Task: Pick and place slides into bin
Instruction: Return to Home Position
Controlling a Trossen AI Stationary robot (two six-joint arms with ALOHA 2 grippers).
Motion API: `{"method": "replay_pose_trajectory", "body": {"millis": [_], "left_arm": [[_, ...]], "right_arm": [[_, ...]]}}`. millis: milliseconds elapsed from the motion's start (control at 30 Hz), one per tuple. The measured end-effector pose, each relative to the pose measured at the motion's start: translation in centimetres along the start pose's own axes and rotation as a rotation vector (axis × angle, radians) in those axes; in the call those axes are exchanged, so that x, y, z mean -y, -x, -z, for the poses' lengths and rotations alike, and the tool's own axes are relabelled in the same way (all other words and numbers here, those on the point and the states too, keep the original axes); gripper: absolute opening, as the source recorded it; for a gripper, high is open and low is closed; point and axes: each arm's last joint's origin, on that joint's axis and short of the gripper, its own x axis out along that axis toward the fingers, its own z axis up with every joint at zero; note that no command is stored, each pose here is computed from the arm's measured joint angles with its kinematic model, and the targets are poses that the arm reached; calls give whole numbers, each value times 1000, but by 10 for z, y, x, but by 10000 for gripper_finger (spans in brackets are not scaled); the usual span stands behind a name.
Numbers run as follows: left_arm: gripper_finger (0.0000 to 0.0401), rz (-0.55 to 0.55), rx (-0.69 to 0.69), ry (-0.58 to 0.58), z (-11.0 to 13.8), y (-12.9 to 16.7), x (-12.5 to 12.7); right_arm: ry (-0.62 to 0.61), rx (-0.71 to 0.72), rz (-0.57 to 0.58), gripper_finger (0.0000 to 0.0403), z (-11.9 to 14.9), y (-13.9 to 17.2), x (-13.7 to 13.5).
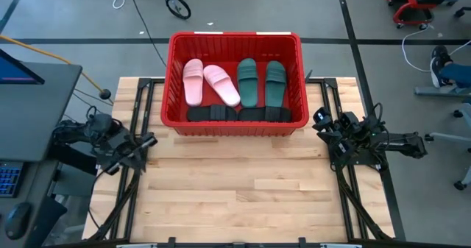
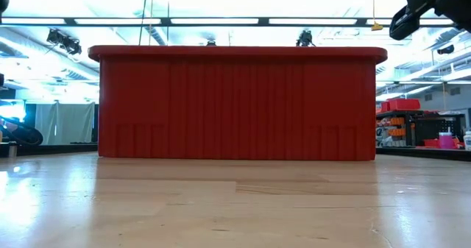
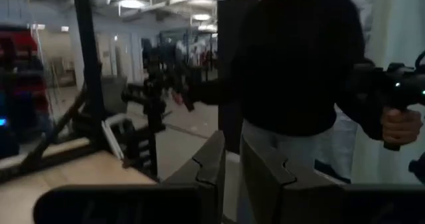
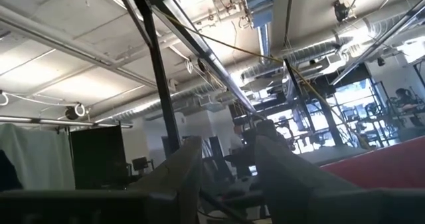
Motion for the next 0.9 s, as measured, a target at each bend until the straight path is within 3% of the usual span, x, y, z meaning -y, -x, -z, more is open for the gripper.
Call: {"method": "replay_pose_trajectory", "body": {"millis": [167, 300, 467, 533, 733, 900], "left_arm": [[50, -4, -20, -61, 5, 0, -1], [53, -25, -32, -57, 25, -4, -6], [60, -96, 29, -58, 45, -6, -13], [62, -97, 29, -39, 50, -7, -14], [55, -105, -35, 38, 57, -7, -15], [49, -108, -80, 15, 62, -6, -15]], "right_arm": [[-1, -2, 1, 147, 0, 0, 0], [3, -2, 1, 146, 0, 0, 0], [353, 10, 52, 147, -1, 0, 1], [427, 8, 53, 146, -1, 0, 2], [443, 6, 53, 147, 0, 0, 2], [443, 5, 53, 146, 0, 0, 2]]}}
